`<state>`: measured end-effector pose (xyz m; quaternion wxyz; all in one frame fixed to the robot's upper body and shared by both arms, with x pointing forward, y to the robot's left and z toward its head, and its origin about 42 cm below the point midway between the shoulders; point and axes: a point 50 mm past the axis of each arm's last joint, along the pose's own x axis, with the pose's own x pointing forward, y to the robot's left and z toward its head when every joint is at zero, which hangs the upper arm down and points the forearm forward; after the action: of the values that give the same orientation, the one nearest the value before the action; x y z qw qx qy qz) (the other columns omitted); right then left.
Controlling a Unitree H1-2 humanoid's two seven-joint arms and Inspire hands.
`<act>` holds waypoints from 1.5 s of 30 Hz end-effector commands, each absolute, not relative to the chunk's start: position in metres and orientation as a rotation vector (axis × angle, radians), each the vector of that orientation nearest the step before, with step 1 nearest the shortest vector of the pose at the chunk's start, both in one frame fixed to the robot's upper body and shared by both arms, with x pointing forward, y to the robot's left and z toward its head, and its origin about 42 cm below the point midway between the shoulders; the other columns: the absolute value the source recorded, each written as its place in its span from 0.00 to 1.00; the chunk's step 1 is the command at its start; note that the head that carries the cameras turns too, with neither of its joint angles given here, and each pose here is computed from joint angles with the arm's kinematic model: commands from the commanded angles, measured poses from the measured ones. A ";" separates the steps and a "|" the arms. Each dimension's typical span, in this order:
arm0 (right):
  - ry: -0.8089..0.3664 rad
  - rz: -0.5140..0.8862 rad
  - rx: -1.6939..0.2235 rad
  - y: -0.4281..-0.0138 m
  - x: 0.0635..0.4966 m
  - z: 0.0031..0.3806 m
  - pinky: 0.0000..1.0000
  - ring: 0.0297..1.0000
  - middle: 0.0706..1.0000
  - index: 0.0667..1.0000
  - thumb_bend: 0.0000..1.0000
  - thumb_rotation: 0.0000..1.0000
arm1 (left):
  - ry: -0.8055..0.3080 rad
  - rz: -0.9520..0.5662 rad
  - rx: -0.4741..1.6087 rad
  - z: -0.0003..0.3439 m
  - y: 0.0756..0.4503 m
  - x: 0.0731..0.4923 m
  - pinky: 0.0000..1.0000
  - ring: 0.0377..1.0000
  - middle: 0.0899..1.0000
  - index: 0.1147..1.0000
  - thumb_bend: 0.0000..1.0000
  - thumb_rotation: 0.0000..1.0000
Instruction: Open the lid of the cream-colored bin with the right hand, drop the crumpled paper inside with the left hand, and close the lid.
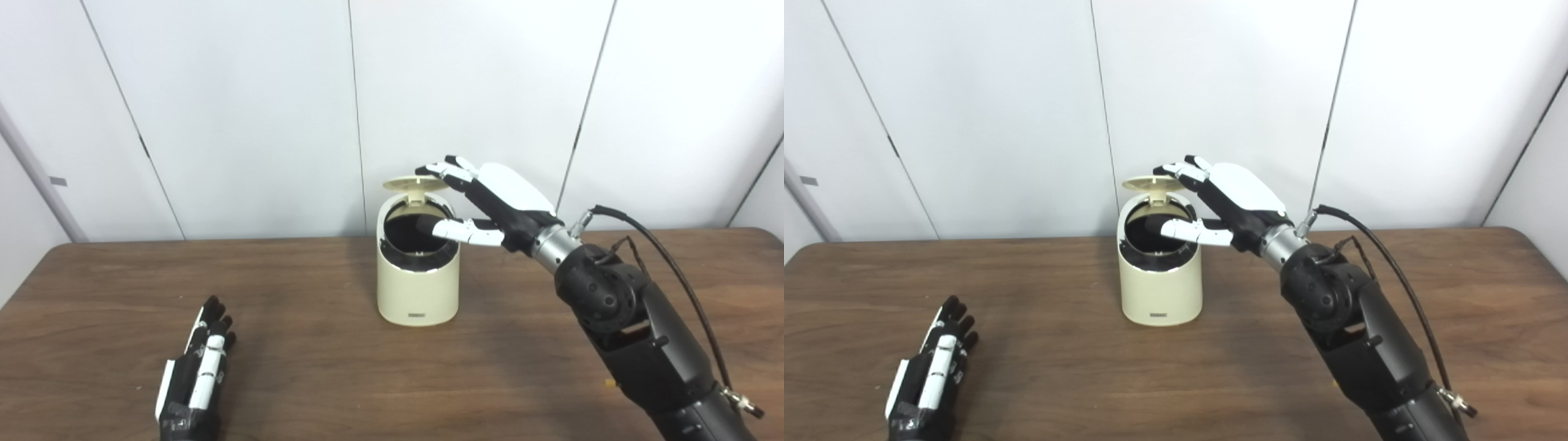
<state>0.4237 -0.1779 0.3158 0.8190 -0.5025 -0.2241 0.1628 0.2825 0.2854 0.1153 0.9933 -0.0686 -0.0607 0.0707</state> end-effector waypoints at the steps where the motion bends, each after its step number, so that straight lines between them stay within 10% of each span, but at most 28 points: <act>1: -0.561 0.329 -1.095 -0.181 0.420 0.340 0.94 1.00 0.92 0.88 0.62 1.00 | -0.116 0.144 -0.141 0.109 0.281 0.279 0.98 0.99 1.00 1.00 0.49 0.69; 45: -0.561 0.402 -1.383 -0.174 0.403 0.286 1.00 1.00 0.94 0.88 0.60 1.00 | -0.120 0.148 -0.171 0.108 0.276 0.282 1.00 0.98 0.99 1.00 0.50 0.64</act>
<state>0.4020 -0.1740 0.2751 0.7327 -0.6149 -0.2263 0.1840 0.2830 0.2819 0.1151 0.9924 -0.0769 -0.0628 0.0724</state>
